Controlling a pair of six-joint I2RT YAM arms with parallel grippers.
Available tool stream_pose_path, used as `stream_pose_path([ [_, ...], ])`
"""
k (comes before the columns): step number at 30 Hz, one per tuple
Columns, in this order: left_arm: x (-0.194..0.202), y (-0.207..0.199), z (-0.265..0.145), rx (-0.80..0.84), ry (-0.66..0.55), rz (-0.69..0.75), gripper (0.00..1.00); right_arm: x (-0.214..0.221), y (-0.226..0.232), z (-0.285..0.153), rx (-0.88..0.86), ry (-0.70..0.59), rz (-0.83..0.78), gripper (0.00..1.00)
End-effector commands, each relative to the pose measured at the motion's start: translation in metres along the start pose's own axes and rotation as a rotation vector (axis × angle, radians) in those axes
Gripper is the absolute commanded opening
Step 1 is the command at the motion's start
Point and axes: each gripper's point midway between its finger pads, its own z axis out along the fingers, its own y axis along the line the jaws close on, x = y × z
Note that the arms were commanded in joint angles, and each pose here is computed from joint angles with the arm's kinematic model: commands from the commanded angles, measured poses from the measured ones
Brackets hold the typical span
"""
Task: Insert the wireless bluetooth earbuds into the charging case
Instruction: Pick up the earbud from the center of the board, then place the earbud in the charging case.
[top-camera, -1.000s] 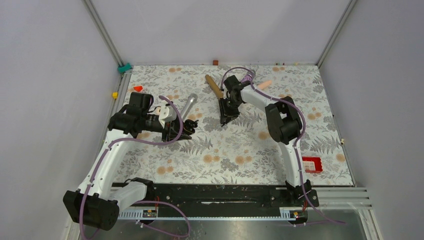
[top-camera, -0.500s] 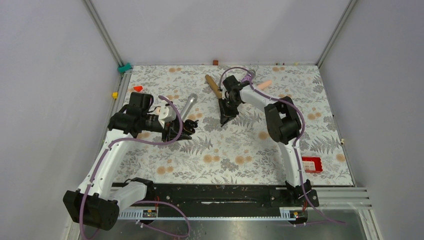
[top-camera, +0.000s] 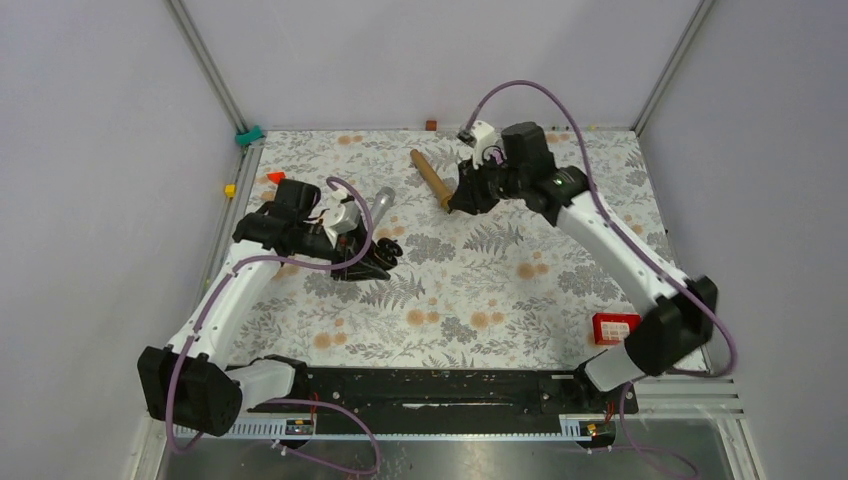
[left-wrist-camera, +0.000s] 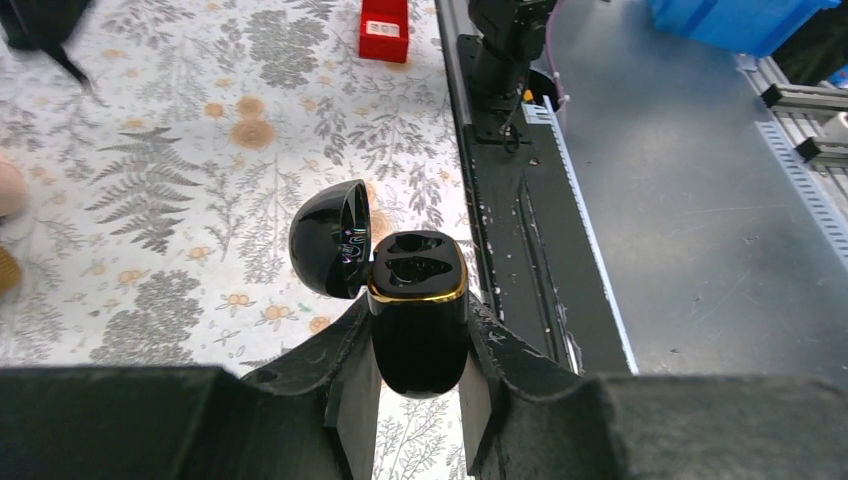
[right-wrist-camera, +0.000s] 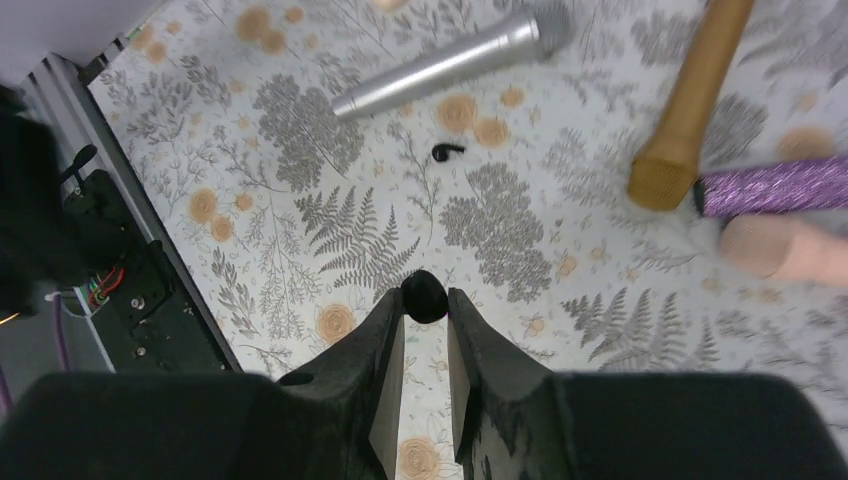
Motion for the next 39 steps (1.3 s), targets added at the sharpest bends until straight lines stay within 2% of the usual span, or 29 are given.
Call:
stream_pose_path([
  [1, -0.014, -0.004, 0.011, 0.079, -0.036, 0.028, 0.00, -0.023, 0.030, -0.043, -0.045, -0.173, -0.227, 0.20],
  [10, -0.034, 0.025, 0.023, 0.080, 0.011, -0.102, 0.00, -0.040, 0.054, -0.114, 0.035, -0.357, -0.411, 0.21],
  [14, -0.046, 0.060, 0.031, -0.100, 0.029, -0.136, 0.00, -0.045, 0.060, -0.135, 0.061, -0.400, -0.430, 0.22],
  [17, -0.062, 0.071, 0.034, -0.178, -0.035, -0.090, 0.00, -0.048, 0.064, -0.148, 0.076, -0.419, -0.442, 0.22],
  [21, -0.075, 0.067, 0.042, -0.175, -0.128, -0.064, 0.00, -0.050, 0.076, -0.162, 0.046, -0.440, -0.455, 0.22],
  [24, -0.067, 0.054, 0.051, -0.127, -0.211, -0.067, 0.00, -0.045, 0.095, -0.171, -0.040, -0.442, -0.510, 0.22],
  [32, -0.065, 0.007, 0.071, 0.035, -0.462, 0.082, 0.00, -0.022, 0.117, -0.163, -0.170, -0.415, -0.585, 0.23],
  [39, -0.053, 0.012, 0.083, 0.008, -0.498, 0.063, 0.00, 0.005, 0.130, -0.146, -0.256, -0.361, -0.688, 0.24],
])
